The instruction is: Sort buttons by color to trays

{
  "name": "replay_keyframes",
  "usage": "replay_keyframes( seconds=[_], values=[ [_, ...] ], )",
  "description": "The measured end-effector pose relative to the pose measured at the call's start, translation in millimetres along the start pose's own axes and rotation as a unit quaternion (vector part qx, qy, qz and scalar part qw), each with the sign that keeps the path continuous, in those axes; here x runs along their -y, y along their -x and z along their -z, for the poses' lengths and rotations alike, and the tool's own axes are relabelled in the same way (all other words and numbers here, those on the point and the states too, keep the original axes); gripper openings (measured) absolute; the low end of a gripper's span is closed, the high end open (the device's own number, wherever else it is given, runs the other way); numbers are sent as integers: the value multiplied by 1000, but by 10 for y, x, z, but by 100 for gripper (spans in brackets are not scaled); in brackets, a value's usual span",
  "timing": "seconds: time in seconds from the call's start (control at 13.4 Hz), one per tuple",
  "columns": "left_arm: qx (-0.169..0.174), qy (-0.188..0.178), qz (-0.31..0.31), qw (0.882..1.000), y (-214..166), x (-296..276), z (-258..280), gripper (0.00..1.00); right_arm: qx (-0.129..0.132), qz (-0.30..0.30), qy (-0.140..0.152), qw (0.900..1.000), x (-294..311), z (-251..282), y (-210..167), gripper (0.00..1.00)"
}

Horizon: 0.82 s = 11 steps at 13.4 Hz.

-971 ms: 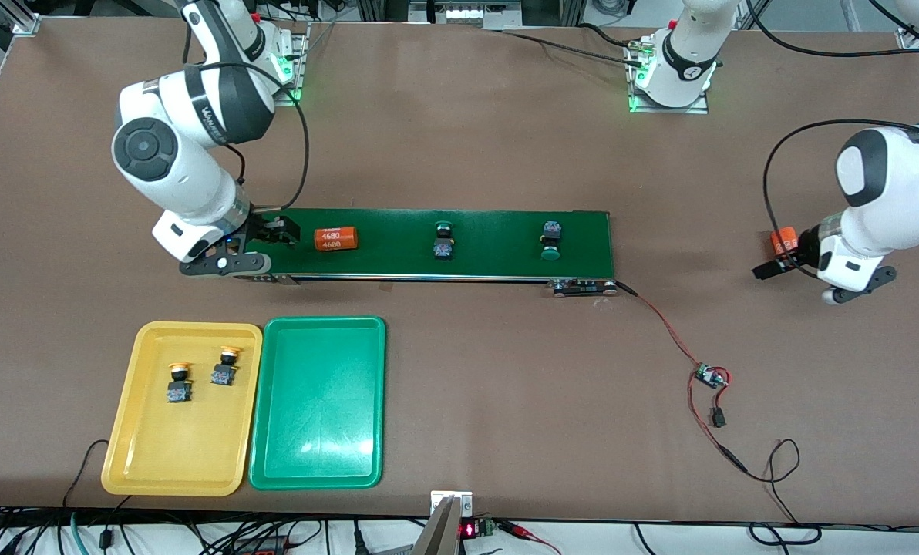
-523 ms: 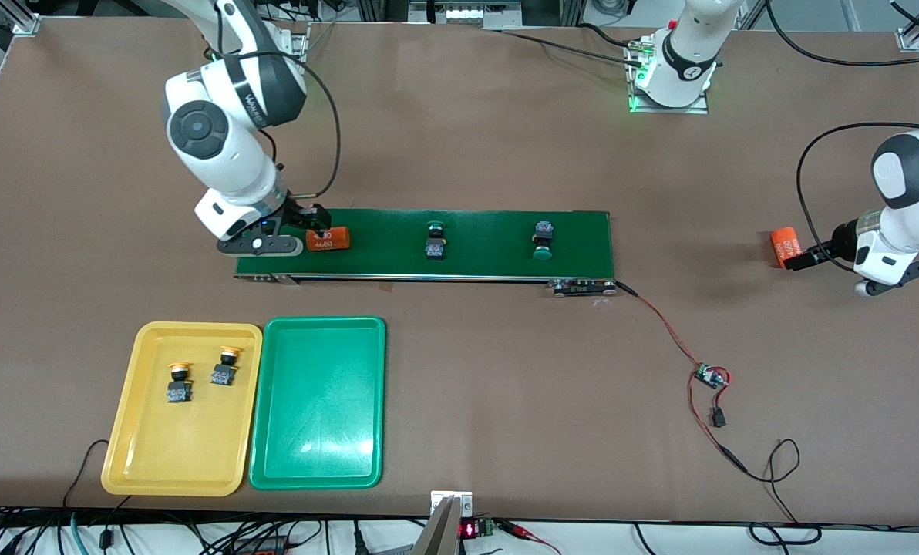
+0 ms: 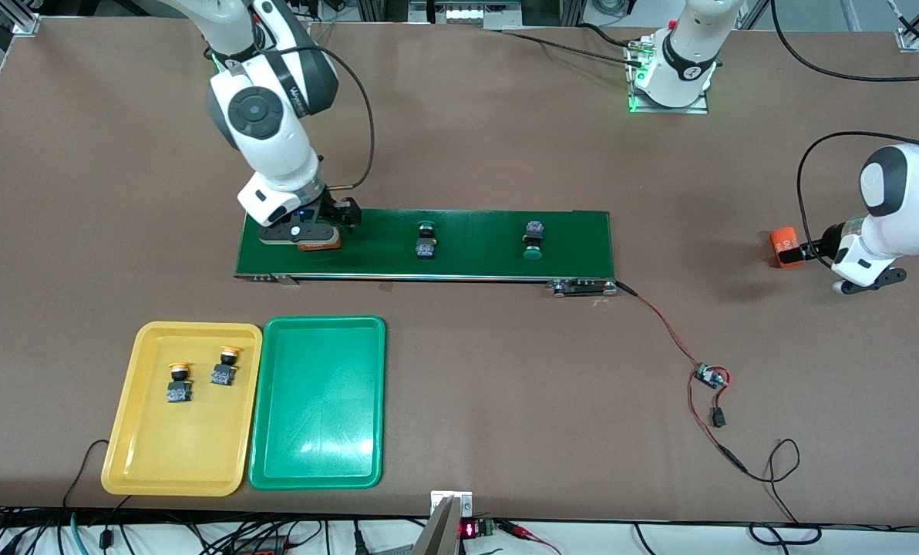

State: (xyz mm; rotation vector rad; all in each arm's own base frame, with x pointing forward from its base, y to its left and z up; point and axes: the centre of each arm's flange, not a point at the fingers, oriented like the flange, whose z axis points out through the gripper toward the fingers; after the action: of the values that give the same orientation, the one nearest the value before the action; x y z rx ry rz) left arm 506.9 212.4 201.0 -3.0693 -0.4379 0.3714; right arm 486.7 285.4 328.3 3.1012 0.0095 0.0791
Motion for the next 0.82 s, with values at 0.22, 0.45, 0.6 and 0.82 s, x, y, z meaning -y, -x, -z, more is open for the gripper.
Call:
replay_keyframes(
  seconds=[0.22, 0.45, 0.6, 0.82],
  values=[
    [15, 8, -3, 1000, 30, 19, -157, 100, -13, -9, -8, 1000, 146, -114, 24, 100],
    [24, 11, -5, 1000, 53, 13, -236, 100, -20, -37, -19, 999, 241, -167, 40, 100],
    [30, 12, -5, 999, 77, 26, -282, 100, -17, -52, -19, 998, 300, -198, 77, 100],
    [36, 12, -14, 999, 110, 42, -324, 81, -14, -50, -18, 998, 359, -239, 120, 100]
  ],
)
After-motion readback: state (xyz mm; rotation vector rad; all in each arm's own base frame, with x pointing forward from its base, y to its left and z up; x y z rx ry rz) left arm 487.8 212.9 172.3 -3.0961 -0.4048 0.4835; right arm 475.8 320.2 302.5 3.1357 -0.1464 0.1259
